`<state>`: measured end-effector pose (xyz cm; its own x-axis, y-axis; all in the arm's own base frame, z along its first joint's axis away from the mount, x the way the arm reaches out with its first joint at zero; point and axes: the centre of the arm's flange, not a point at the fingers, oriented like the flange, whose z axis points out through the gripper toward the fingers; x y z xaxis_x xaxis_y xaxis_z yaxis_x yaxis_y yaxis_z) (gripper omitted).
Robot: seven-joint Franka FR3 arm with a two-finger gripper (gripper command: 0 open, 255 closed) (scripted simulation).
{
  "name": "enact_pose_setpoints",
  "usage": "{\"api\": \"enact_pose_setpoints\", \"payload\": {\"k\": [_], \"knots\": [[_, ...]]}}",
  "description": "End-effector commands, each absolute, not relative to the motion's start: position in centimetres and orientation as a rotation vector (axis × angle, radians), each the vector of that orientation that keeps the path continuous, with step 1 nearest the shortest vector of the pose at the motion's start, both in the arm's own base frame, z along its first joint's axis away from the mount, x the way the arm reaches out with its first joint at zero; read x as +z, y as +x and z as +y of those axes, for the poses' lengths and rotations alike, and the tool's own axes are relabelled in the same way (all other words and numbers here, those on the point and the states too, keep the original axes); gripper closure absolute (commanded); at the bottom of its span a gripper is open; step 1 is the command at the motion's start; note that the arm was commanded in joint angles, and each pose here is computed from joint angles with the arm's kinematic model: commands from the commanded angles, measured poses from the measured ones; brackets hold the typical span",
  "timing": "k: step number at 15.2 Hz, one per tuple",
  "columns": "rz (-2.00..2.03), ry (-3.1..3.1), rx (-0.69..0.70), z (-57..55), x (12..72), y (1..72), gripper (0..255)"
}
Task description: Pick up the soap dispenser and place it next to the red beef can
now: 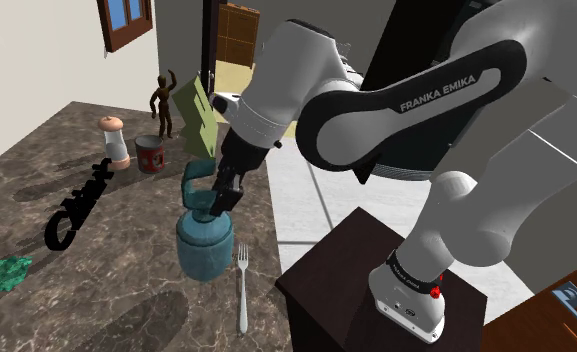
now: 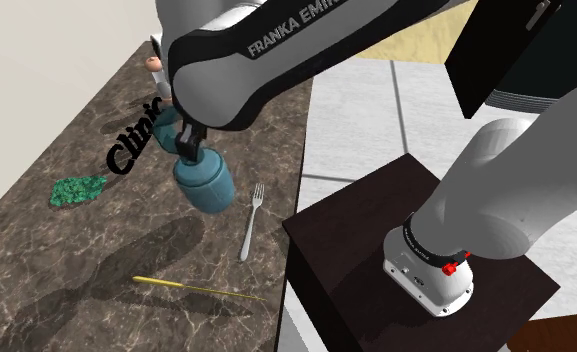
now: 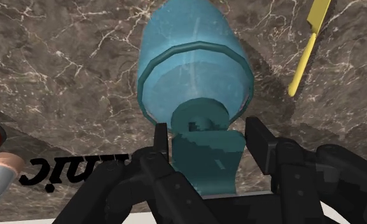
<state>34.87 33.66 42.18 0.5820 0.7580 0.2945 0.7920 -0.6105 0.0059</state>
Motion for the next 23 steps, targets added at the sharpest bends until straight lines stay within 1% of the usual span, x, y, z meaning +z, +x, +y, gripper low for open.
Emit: {"api": "enact_pose_setpoints", "payload": {"k": [1,23], "knots": [[-1.320,-2.680,-0.409,33.6,43.2,35.0,255],[-1.320,-2.680,-0.409,33.6,54.9,35.0,255]]}}
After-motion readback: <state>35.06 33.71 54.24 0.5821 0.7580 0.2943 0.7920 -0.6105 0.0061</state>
